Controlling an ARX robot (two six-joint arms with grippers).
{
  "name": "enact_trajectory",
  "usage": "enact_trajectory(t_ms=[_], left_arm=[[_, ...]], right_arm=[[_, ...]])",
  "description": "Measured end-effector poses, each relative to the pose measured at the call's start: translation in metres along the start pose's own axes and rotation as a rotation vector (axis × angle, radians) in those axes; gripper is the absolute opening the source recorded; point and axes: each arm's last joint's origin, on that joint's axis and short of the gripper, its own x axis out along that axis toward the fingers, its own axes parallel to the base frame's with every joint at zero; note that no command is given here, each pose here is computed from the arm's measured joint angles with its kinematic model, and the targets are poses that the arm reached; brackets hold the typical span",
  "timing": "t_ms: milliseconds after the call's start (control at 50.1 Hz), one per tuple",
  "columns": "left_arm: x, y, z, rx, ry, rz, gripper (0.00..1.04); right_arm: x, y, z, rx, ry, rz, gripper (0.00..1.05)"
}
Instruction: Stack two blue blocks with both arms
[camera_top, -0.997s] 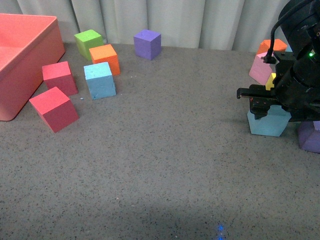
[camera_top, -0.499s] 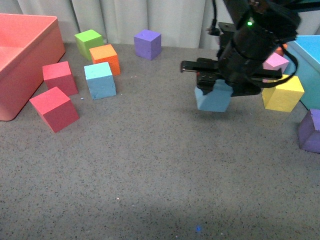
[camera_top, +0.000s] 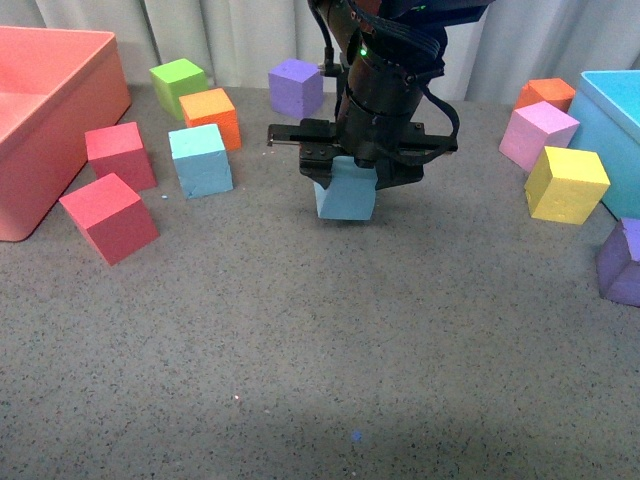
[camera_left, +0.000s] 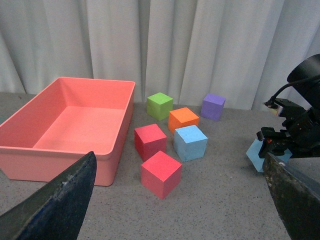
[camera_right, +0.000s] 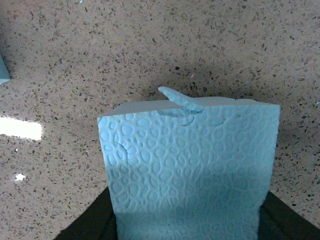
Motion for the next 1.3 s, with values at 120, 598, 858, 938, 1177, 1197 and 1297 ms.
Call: enact_trajectory(t_ms=[120, 598, 858, 938, 1177, 1197, 1297], left_arm=[[0.0, 0.0, 0.0, 0.0, 0.0, 0.0, 0.98], [0.0, 0.0, 0.0, 0.0, 0.0, -0.002, 0.98], [0.0, 0.0, 0.0, 0.0, 0.0, 0.0, 0.98], [0.0, 0.0, 0.0, 0.0, 0.0, 0.0, 0.98], [0.0, 0.0, 0.0, 0.0, 0.0, 0.0, 0.98], [0.0, 0.0, 0.0, 0.0, 0.0, 0.0, 0.98], [0.0, 0.0, 0.0, 0.0, 0.0, 0.0, 0.98]], right_arm=[[0.0, 0.0, 0.0, -0.001, -0.003, -0.002, 0.68], [-0.077, -0.028, -0.007, -0.07, -0.667, -0.118, 0.81], [-0.14, -0.111, -0.087, -0.044, -1.178, -0.139, 0.29], [-0.149, -0.124, -0.106, -0.047, -1.174, -0.146, 0.17], [-0.175, -0.156, -0.169, -0.066, -1.143, -0.144, 0.01], [-0.176, -0.158, -0.172, -0.065, -1.144, -0.145, 0.01], [-0.183, -0.164, -0.185, -0.061, -1.141, -0.152, 0.01]])
